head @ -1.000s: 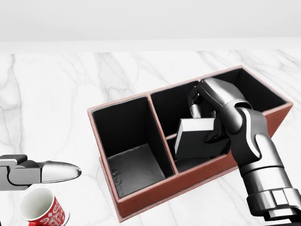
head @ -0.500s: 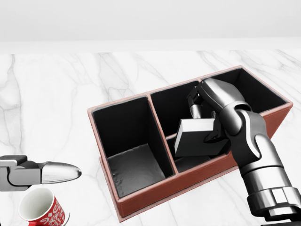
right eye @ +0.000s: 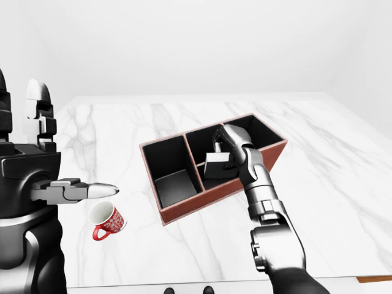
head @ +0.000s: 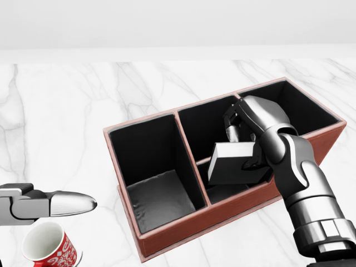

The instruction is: Pick up the book and place it in the back compartment of the caddy.

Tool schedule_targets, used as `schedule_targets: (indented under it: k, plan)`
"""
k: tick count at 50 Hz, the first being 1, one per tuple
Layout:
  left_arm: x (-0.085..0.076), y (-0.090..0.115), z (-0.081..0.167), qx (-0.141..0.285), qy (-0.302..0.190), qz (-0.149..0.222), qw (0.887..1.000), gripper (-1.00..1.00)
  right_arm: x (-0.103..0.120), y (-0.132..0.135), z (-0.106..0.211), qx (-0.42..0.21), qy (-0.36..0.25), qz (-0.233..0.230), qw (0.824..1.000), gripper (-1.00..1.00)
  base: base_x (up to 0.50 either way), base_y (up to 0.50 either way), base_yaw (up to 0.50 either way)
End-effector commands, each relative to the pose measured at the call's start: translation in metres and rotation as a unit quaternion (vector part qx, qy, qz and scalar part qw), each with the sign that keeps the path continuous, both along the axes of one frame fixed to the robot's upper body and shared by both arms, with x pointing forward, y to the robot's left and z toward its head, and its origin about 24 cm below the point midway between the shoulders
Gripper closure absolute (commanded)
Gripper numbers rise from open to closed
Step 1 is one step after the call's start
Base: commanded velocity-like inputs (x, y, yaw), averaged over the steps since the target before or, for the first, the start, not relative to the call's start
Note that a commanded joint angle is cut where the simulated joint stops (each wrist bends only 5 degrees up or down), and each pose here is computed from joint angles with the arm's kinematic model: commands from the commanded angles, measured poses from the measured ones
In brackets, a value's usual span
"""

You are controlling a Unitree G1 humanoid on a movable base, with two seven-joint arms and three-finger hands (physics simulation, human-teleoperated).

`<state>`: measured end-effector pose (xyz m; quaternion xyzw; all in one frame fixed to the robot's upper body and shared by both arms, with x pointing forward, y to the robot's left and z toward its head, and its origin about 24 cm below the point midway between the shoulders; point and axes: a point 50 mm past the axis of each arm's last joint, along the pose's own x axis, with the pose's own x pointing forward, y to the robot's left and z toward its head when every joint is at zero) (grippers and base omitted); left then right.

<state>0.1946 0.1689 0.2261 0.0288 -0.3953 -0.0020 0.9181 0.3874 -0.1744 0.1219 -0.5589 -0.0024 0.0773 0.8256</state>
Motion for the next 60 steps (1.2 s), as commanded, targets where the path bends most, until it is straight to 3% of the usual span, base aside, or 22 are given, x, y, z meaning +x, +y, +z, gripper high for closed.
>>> schedule_targets:
  k: [1, 59, 60]
  plan:
    - [-0.001, 0.000, 0.002, 0.000, -0.006, 0.000, 1.000, -1.00, 0.003, -0.003, 0.006, 0.003, -0.023, -0.007, 1.000, 1.00, 0.00, 0.00, 0.00]
    - [0.000, 0.000, 0.000, 0.000, 0.001, 0.000, 1.000, -1.00, 0.003, -0.008, -0.010, -0.004, -0.027, -0.037, 0.999, 1.00, 0.00, 0.00, 0.00]
    - [0.000, 0.000, 0.000, 0.000, -0.001, 0.000, 1.000, -1.00, 0.003, -0.009, -0.010, -0.005, -0.029, -0.039, 0.999, -1.00, 0.01, 0.00, 0.01]
